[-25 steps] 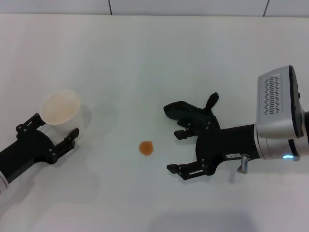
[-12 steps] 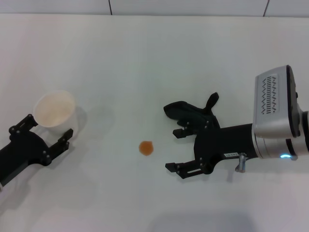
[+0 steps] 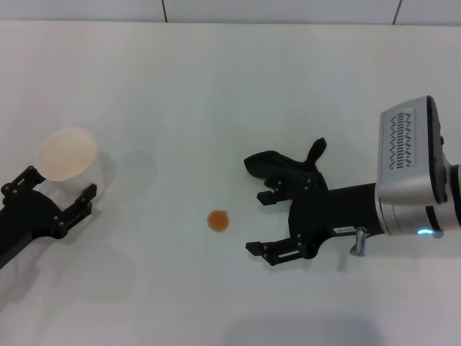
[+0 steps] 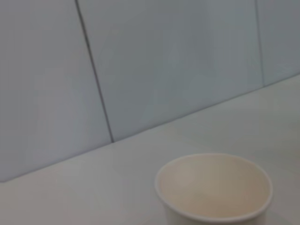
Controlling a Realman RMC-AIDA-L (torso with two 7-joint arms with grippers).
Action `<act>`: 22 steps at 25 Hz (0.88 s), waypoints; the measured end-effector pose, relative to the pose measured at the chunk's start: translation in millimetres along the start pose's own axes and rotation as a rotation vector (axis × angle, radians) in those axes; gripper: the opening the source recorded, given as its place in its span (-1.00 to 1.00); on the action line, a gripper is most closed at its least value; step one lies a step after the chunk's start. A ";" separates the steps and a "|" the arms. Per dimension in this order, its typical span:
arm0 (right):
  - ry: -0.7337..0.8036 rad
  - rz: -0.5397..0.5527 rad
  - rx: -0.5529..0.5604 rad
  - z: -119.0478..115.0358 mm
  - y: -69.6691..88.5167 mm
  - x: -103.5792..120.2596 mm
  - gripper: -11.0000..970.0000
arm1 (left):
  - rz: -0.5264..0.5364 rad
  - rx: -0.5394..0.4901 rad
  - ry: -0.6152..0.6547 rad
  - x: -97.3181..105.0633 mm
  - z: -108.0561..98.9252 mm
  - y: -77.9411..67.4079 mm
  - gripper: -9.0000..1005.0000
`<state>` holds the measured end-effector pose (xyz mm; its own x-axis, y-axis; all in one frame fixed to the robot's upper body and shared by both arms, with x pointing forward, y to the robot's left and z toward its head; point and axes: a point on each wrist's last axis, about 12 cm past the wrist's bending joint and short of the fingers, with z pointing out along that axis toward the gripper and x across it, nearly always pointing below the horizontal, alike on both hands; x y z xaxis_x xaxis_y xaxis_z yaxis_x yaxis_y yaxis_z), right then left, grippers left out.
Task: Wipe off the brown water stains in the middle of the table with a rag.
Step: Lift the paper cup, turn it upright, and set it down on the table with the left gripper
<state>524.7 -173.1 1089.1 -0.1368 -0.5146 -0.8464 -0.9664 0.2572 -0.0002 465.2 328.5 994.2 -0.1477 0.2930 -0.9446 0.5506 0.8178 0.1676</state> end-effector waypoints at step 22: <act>-0.005 0.000 -0.001 0.6 0.0 -2.1 0.72 | -0.009 0.096 0.059 -10.9 13.2 6.0 0.45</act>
<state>525.2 -171.6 1090.5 -0.1360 -0.5100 -0.8493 -0.9665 0.2567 0.0006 480.9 323.6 1001.8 -0.1994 0.3170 -0.9272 0.6246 0.7702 0.1290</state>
